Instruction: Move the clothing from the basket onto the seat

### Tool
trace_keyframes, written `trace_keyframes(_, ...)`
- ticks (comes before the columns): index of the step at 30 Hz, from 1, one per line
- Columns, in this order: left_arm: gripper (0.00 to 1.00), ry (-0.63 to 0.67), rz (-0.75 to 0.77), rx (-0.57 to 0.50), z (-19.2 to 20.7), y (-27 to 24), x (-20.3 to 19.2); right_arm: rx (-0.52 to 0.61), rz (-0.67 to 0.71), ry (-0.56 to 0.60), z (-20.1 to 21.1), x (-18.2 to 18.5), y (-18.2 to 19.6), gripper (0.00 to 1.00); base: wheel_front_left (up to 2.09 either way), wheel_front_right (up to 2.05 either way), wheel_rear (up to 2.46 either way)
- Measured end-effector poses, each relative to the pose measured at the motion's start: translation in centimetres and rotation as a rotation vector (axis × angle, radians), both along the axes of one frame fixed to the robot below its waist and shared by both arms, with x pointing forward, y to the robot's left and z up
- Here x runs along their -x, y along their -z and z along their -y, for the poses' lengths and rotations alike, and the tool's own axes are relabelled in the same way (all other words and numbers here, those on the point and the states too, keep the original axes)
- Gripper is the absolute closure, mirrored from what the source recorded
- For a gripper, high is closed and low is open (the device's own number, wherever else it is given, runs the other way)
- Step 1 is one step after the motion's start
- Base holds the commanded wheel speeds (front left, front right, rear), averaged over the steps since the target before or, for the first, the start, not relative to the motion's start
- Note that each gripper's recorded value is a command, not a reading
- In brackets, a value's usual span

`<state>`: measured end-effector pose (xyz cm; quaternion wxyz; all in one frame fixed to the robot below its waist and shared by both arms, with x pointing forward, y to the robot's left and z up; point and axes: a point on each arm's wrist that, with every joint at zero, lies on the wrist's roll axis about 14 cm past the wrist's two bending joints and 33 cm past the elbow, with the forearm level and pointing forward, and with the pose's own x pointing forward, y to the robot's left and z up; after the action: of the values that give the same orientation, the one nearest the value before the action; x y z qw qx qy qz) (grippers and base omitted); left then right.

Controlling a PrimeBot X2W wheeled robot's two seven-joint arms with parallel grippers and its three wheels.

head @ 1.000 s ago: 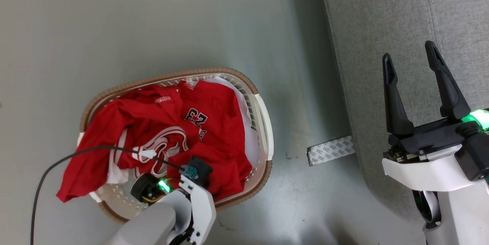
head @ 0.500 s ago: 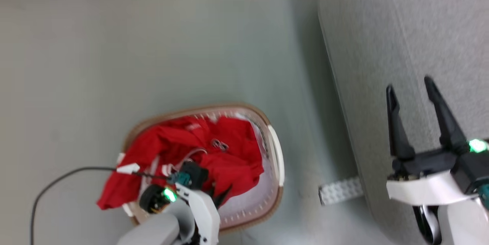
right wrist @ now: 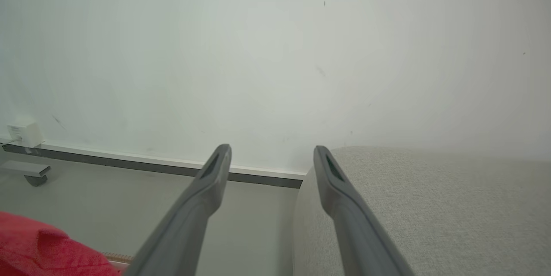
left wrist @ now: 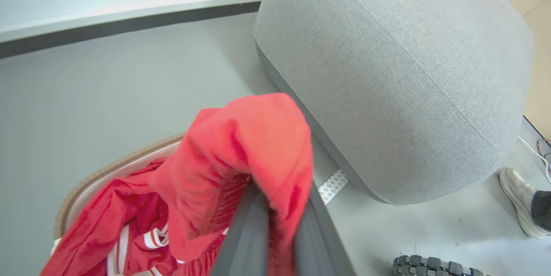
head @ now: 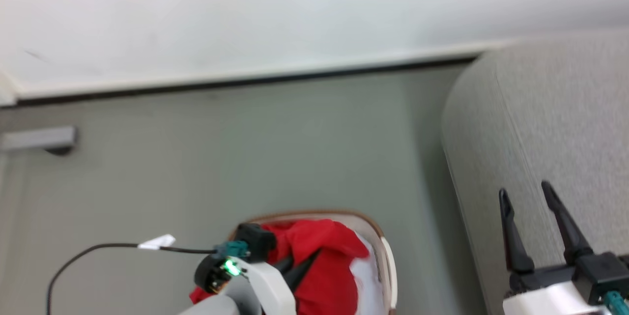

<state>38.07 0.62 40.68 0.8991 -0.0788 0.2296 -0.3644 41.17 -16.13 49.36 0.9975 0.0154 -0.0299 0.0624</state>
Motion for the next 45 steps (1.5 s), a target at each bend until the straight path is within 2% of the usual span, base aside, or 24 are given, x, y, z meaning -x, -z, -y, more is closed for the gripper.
trace_keyframes(3,1.00,-0.045,0.070,0.005,-1.0,-2.6,-0.5,-0.003,0.015,-0.011,-0.4,0.6,-0.6,0.00,0.00,0.00,0.00)
trace_keyframes(4,1.00,-0.088,0.145,0.014,-1.9,-5.3,-1.0,-0.005,0.033,-0.021,-0.8,1.1,-1.3,0.00,0.00,0.00,0.00)
trace_keyframes(9,1.00,-0.164,0.304,0.057,-3.4,-11.7,-1.2,-0.009,0.057,-0.053,-1.8,2.3,-2.3,0.00,0.00,0.00,0.00)
trace_keyframes(18,1.00,-0.223,0.495,0.090,-5.3,-19.4,-1.5,-0.001,0.090,-0.102,-3.4,3.3,-3.5,0.00,0.00,0.00,0.00)
trace_keyframes(21,1.00,-0.225,0.570,0.100,-5.7,-22.3,-1.6,0.022,0.097,-0.164,-4.9,3.7,-3.6,0.00,0.00,0.00,0.00)
trace_keyframes(25,1.00,-0.181,0.612,0.103,-5.1,-24.2,-1.1,0.081,0.119,-0.277,-6.8,4.0,-4.1,0.00,0.00,0.00,0.00)
trace_keyframes(35,1.00,-0.109,0.626,0.156,-2.8,-25.7,0.3,0.172,0.118,-0.698,-13.4,5.7,-4.8,0.00,0.00,0.00,0.00)
trace_keyframes(39,1.00,-0.077,0.603,0.157,-2.0,-24.9,0.8,0.237,0.125,-0.774,-14.4,5.0,-5.1,0.00,0.00,0.00,0.00)
trace_keyframes(45,1.00,-0.020,0.592,0.154,-0.7,-24.5,1.4,0.307,0.148,-0.816,-15.1,3.2,-5.9,0.00,0.00,0.00,0.00)
